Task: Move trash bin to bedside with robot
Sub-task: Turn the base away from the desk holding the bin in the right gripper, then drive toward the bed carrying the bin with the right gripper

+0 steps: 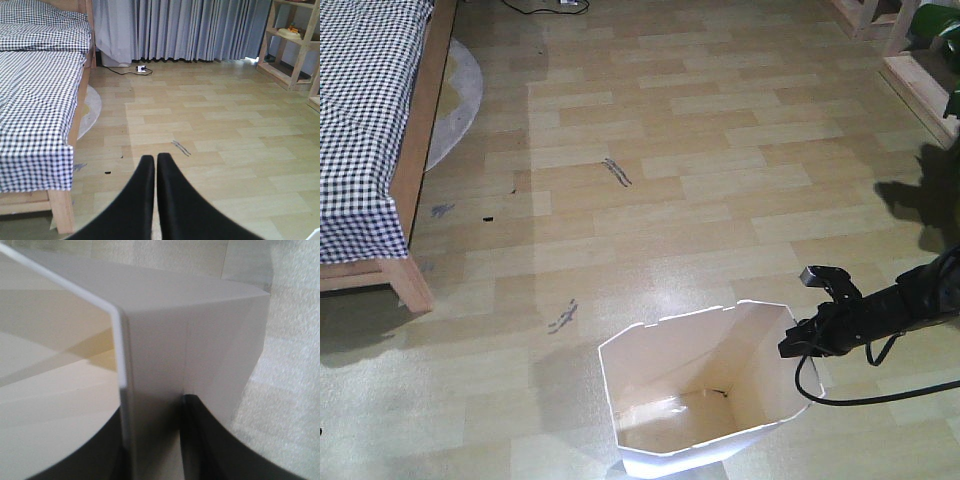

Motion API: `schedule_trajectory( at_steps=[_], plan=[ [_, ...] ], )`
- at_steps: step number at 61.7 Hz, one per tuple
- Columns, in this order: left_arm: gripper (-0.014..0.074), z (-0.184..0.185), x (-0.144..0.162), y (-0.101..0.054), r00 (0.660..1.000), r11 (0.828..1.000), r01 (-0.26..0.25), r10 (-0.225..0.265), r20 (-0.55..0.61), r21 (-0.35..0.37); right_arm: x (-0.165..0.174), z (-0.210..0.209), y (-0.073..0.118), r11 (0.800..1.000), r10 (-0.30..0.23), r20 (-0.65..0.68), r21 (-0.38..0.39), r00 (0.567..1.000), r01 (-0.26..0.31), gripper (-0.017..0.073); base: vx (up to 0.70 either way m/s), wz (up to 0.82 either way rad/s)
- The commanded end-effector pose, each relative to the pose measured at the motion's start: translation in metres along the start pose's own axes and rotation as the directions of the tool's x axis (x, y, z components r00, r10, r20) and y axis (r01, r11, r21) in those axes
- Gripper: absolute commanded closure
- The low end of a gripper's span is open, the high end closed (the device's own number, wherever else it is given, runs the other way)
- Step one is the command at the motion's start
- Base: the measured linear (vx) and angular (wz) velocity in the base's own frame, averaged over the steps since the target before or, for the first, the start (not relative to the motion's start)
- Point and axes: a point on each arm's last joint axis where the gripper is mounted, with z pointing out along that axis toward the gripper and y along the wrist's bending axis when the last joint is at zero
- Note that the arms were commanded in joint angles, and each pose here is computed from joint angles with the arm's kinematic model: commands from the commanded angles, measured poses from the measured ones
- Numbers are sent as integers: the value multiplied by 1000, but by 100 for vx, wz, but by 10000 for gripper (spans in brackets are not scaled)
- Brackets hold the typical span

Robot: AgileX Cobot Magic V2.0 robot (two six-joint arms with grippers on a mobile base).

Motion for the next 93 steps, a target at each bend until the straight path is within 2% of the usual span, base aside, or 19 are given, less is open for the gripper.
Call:
schedule_trajectory(
  at_steps=[1,93],
  plan=[
    [599,0,-3,0,998,1000,9,-9,67,4,-24,-25,22,988,1,103,-156,995,15,564,35,-2],
    [599,0,-3,0,998,1000,9,-9,67,4,-24,-25,22,988,0,103,-156,995,16,564,35,2]
  ],
)
